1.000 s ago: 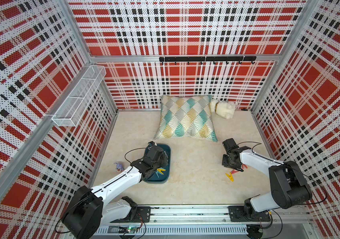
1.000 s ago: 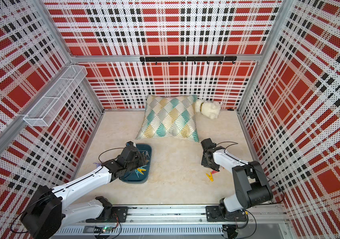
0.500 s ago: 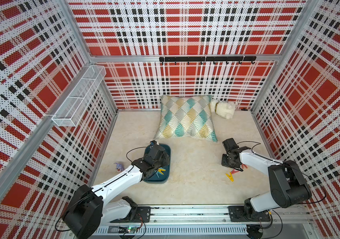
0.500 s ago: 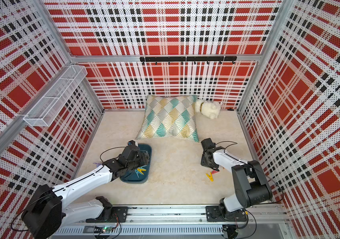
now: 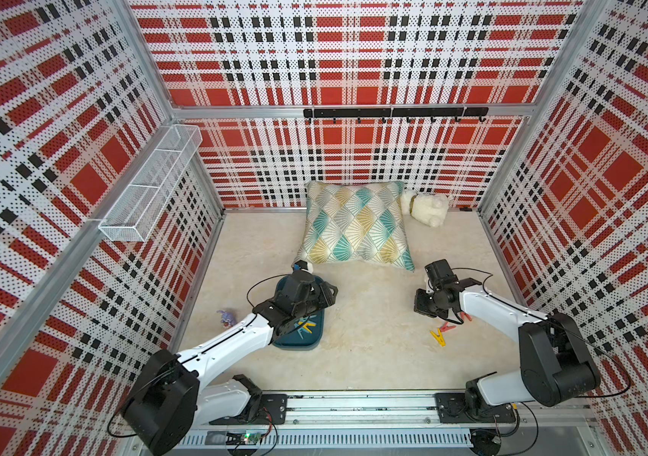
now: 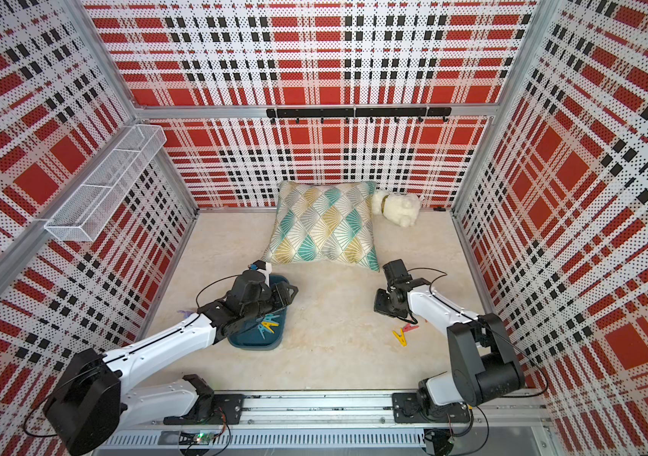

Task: Put the clothespins into the storage box
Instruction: Pick up the clothespin from the center of the board.

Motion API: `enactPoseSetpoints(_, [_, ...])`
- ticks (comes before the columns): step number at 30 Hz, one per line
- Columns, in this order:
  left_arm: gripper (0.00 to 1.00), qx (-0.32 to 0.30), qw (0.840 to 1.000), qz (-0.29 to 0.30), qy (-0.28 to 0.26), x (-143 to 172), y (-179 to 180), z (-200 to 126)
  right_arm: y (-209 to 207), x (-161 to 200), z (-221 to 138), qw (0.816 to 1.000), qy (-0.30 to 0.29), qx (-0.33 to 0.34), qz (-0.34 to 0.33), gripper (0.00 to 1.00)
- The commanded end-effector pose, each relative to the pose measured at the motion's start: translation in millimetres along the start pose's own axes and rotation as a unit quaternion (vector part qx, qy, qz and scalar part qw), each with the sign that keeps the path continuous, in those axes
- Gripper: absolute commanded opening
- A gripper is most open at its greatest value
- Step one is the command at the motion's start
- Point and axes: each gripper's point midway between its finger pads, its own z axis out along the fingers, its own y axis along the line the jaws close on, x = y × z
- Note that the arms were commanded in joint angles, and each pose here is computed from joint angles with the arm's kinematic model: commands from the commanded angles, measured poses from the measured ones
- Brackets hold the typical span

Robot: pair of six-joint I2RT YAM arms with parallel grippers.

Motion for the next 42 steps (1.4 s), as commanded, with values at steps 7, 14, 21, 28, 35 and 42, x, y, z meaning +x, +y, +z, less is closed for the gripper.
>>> enactPoseSetpoints(7, [0.58, 0.076, 0.996, -0.028, 0.021, 10, -28, 11, 89, 3, -21, 0.991, 0.000, -0.116, -0.060, 0.00])
enactPoseSetpoints(14, [0.59, 0.098, 0.994, -0.040, 0.035, 19, -36, 20, 143, 19, -31, 0.978, 0.016, -0.177, -0.108, 0.00])
enactPoseSetpoints(21, [0.59, 0.108, 0.992, -0.046, 0.041, 23, -40, 25, 176, 37, -35, 0.967, 0.037, -0.218, -0.129, 0.00])
enactPoseSetpoints(28, [0.59, 0.111, 0.992, -0.045, 0.046, 27, -43, 28, 199, 48, -35, 0.960, 0.048, -0.235, -0.146, 0.00])
enactPoseSetpoints(35, [0.55, 0.112, 0.991, -0.043, 0.052, 32, -45, 31, 218, 57, -35, 0.955, 0.055, -0.245, -0.160, 0.00])
enactPoseSetpoints(42, [0.36, 0.113, 0.991, -0.043, 0.056, 36, -44, 33, 226, 62, -34, 0.952, 0.061, -0.248, -0.171, 0.00])
